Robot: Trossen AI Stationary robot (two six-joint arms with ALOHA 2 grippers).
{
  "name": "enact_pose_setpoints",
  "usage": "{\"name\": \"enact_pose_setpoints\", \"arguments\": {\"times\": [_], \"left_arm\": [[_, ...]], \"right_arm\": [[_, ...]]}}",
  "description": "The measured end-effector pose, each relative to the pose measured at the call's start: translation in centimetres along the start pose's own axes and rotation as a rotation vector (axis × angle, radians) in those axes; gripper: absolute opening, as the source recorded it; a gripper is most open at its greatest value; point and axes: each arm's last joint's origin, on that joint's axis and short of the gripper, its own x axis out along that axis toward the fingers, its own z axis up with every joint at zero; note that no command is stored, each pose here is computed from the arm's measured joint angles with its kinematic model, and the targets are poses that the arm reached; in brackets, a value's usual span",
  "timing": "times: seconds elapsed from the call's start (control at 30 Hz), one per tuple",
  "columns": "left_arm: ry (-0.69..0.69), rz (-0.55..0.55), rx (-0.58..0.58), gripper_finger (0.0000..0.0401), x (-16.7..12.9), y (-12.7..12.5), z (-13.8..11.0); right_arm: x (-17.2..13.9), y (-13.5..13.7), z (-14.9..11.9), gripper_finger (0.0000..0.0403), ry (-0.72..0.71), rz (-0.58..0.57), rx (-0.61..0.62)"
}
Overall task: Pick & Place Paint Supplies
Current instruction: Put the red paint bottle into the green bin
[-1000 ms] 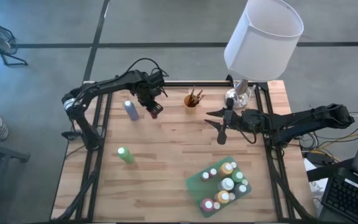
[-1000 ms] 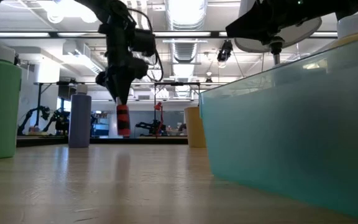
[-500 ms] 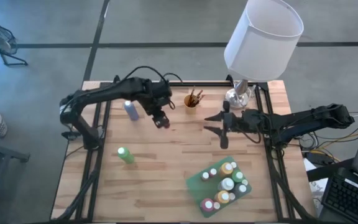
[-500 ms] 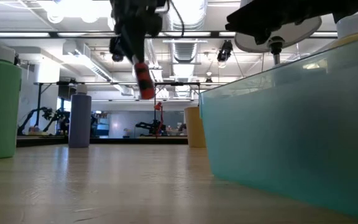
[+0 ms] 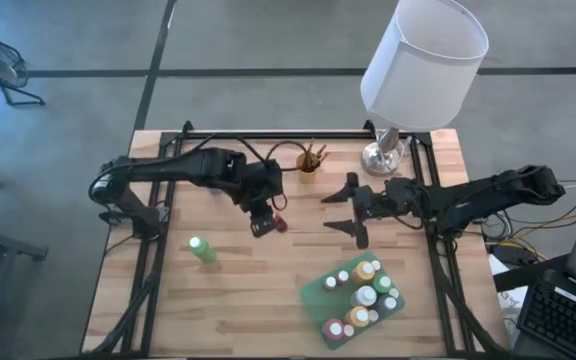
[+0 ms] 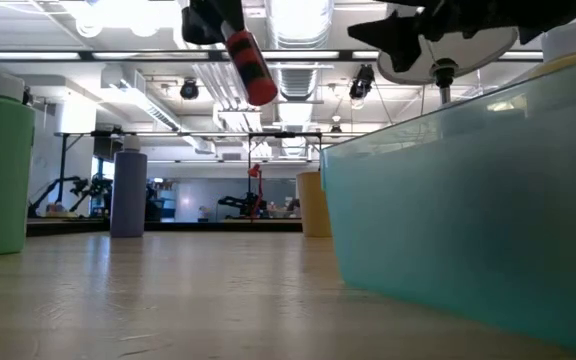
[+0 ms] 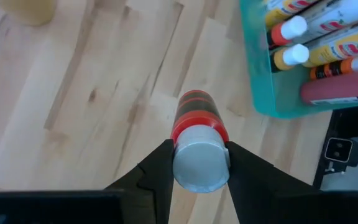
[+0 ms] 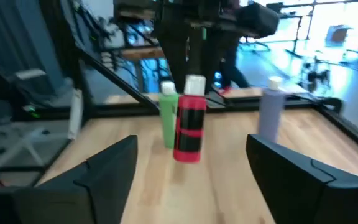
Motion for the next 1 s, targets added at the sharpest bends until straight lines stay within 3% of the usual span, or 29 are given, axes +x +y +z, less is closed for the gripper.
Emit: {"name": "enact_pose_setpoints", "arguments": {"times": [0.2, 0.47, 0.77, 1.0], "left_arm": [[0.014, 0.0, 0.012, 0.0128, 0.7, -1.0, -0.3], [0.052, 0.006, 0.11, 0.0128, 2.5, -3.0, -0.2], [-0.034, 0.05, 0.223, 0.0128, 1.5, -4.4, 1.6], [-0.006, 0.061, 0.305, 0.0128, 2.6, -5.1, 2.9]], "right_arm": [[3.0, 0.2, 0.4, 0.0325, 0.083, 0.033, 0.034], [6.3, 0.9, 1.3, 0.0338, 0.217, 0.038, 0.011], [7.2, 2.3, 0.6, 0.0314, 0.178, 0.081, 0.003], [7.1, 2.1, 0.4, 0.0297, 0.183, 0.021, -0.023]]}}
